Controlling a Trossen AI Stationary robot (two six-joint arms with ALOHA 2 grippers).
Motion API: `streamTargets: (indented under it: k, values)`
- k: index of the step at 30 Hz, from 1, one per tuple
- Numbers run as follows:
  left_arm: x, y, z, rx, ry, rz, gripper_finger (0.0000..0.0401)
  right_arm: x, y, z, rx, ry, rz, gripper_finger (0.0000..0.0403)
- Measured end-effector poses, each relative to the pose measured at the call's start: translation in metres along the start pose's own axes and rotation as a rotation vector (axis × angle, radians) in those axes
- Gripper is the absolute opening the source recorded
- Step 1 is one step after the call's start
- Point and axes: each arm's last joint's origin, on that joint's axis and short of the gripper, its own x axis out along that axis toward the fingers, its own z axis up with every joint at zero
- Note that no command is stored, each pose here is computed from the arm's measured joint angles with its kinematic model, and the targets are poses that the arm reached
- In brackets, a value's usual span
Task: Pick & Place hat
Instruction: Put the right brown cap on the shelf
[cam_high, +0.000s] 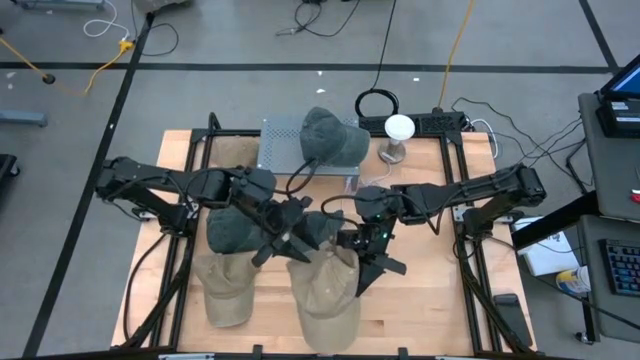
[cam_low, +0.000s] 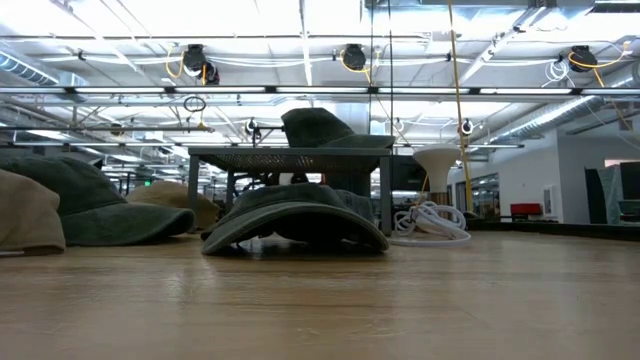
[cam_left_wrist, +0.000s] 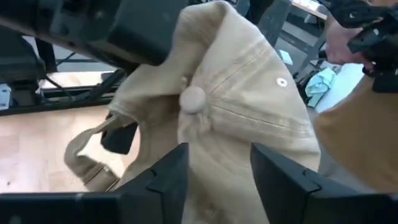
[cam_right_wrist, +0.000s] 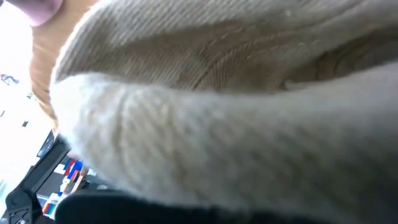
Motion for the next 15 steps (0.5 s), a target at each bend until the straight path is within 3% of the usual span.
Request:
streamTargets:
  k: [4,8,15]
  values:
    - [-0.0001,0.0002,0.0032,0.059,-0.032,0.017,0.0213,0.0002,0.0003,0.0002,-0.023,-0.002,0.000,0.0005]
    - [-0.0020,0.0048,0.0049,-0.020,-0.051,0.058,0.0232,0.0020,0.0014,-0.0006,-0.067,0.002,0.004,0.0005]
    - [0.0045,0.0037,0.0040,-0.017,-0.043,-0.080,0.0239,0.0018,0.0020,0.0007,-0.216,-0.008,0.004,0.0005]
